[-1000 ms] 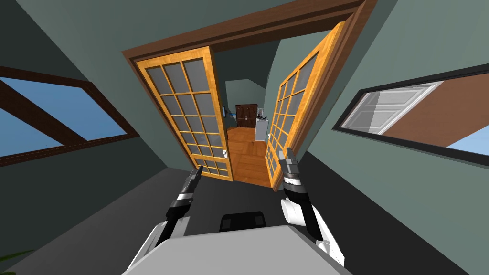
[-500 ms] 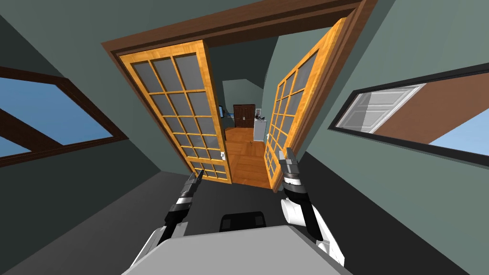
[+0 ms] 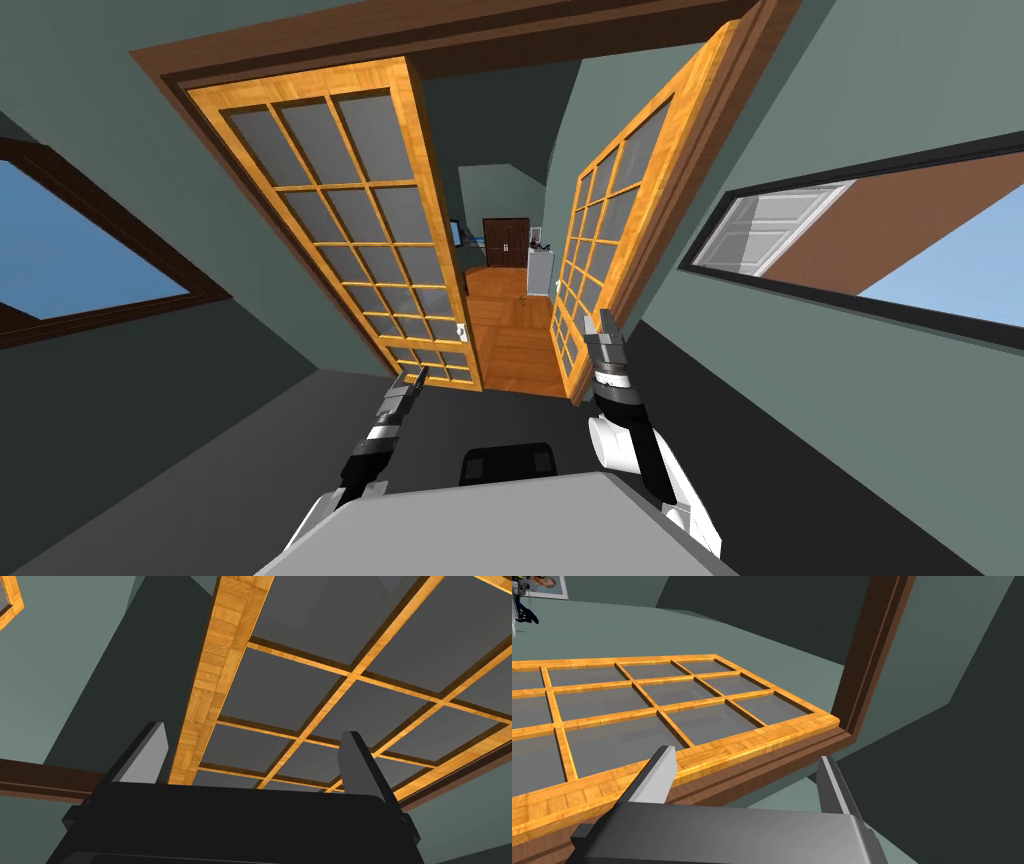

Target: Push the door open

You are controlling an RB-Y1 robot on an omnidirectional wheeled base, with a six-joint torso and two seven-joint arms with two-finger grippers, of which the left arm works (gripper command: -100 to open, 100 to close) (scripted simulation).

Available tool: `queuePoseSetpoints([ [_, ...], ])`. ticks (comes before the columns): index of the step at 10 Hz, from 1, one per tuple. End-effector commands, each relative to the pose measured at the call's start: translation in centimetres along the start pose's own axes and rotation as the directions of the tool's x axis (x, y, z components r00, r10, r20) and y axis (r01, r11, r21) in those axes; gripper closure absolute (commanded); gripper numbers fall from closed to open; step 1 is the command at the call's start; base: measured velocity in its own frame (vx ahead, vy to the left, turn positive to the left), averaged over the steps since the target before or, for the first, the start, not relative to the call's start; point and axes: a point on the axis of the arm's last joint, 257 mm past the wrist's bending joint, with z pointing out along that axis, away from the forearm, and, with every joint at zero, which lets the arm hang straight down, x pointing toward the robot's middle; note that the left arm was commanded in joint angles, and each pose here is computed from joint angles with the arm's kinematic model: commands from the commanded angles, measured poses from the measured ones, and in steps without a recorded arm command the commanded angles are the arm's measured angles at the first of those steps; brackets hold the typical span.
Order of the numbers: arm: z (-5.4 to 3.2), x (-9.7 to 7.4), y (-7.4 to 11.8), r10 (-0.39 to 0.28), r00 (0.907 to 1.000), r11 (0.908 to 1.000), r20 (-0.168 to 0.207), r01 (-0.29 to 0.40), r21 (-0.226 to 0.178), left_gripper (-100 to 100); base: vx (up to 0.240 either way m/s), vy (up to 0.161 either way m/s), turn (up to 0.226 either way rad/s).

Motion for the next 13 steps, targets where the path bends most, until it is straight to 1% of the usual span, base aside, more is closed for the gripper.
queuePoseSetpoints([
  [1,-0.65,1.1,0.6,0.047,0.9986,0.9989,-0.024,-0.047,-0.005,-100,0.089,0.011,-0.083],
  [3,-1.59,2.4,1.3,0.094,0.9942,0.9954,-0.052,-0.095,-0.010,-100,0.098,0.012,-0.081],
  [6,-3.03,4.3,2.2,0.159,0.9830,0.9870,-0.093,-0.160,-0.012,-100,0.100,0.035,-0.082],
  [9,-4.47,6.1,2.9,0.212,0.9685,0.9766,-0.130,-0.215,-0.009,-100,0.095,0.032,-0.070],
  [13,-6.22,8.1,3.3,0.265,0.9487,0.9631,-0.173,-0.269,-0.001,-100,0.084,0.026,-0.062],
])
